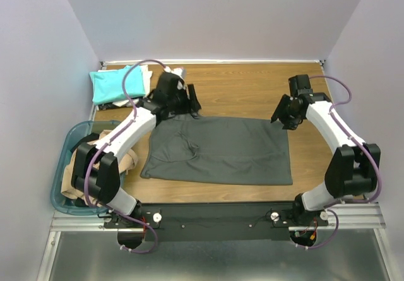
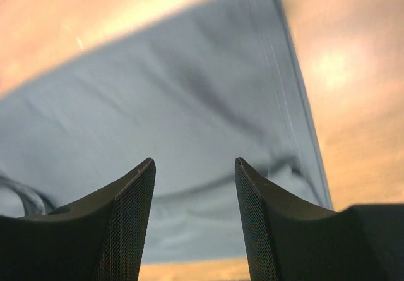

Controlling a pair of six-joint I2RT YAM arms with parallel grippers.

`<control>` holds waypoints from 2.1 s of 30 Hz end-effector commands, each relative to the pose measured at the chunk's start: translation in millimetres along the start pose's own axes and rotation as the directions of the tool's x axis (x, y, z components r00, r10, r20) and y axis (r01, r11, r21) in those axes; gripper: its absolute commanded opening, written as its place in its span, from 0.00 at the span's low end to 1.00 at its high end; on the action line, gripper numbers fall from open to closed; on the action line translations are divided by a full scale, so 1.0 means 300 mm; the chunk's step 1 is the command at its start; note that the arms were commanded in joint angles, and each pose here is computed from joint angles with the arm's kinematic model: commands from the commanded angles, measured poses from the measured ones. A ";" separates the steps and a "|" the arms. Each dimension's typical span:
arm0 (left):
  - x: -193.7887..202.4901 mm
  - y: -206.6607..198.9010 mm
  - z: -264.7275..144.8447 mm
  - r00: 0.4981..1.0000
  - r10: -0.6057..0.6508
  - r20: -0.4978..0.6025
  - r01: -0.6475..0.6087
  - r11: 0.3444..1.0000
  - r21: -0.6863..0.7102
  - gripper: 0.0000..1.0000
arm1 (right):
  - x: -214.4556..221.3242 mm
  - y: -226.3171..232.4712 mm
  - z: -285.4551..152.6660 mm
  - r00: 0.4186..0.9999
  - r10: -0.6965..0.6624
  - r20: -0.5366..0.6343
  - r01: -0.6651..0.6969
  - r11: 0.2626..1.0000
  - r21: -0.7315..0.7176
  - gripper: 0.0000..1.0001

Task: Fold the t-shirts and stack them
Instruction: Fold the tshirt

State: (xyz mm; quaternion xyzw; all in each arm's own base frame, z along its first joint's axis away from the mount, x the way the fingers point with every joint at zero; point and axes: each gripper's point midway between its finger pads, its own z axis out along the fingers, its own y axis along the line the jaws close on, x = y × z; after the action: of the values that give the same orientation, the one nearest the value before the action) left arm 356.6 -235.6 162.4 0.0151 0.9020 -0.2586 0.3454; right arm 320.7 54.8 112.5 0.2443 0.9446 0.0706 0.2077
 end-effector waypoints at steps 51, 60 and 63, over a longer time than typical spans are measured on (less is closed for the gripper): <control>-0.281 0.524 0.538 0.996 0.094 -0.009 -0.092 0.936 -0.340 0.65 | -0.128 -0.228 0.449 0.997 -0.064 -0.045 0.071 0.980 0.188 0.12; -0.286 0.525 0.585 0.994 0.106 -0.010 -0.103 0.933 -0.344 0.60 | -0.120 -0.222 0.446 0.996 -0.066 -0.053 0.074 0.982 0.173 0.09; -0.302 0.522 0.591 0.994 0.106 0.001 -0.100 0.935 -0.341 0.59 | -0.116 -0.222 0.445 0.996 -0.067 -0.056 0.076 0.982 0.171 0.09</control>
State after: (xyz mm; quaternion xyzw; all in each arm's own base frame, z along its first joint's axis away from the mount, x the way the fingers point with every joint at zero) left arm 558.6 -171.3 37.3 -0.0015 0.9299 -0.0937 0.3557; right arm 406.2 -14.2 18.0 0.2301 0.9481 0.0006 0.2195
